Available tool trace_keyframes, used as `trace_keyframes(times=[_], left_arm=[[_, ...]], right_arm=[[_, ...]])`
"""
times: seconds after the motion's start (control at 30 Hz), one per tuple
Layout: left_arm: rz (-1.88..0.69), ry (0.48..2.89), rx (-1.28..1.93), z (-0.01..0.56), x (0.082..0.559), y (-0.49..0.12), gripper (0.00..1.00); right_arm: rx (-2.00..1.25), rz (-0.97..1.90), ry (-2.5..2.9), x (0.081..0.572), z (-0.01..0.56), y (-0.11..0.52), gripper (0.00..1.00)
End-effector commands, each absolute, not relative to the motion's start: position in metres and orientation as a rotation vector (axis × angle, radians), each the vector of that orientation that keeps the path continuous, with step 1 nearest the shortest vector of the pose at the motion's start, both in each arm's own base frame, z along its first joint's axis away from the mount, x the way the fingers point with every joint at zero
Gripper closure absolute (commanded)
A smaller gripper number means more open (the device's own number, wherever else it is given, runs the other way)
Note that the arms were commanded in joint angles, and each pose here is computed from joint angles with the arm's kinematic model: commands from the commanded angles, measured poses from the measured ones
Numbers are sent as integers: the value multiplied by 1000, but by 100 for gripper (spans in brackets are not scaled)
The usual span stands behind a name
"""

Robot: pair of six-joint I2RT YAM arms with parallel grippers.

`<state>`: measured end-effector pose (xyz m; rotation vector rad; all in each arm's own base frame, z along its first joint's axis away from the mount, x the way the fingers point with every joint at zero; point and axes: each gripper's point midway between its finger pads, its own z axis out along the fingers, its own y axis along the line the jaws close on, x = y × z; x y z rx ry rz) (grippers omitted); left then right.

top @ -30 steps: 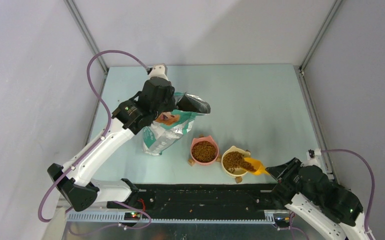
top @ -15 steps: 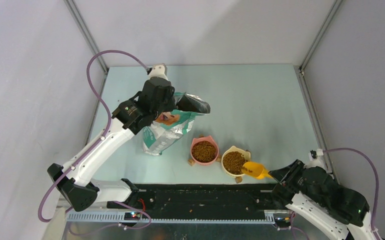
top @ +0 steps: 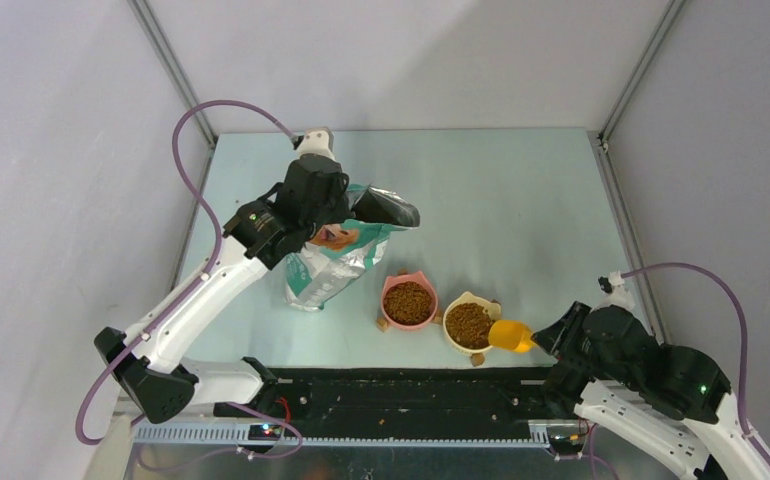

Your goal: Serve the pet food

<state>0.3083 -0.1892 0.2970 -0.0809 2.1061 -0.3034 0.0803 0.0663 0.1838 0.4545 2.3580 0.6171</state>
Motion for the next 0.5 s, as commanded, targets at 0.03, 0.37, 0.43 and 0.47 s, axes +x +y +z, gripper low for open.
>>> trace_keyframes(times=[0.03, 0.37, 0.43, 0.47], left_arm=[[-168, 2130, -89, 289, 306, -165, 100], [-168, 2126, -93, 291, 306, -164, 100], [-166, 2127, -91, 290, 307, -164, 100], [-163, 2128, -89, 290, 307, -164, 100]], right_arm=[[362, 549, 2387, 79, 189, 62, 100], [379, 521, 2327, 90, 195, 58, 100], [326, 562, 2355, 91, 193, 74, 100], [315, 564, 2351, 93, 197, 75, 100]])
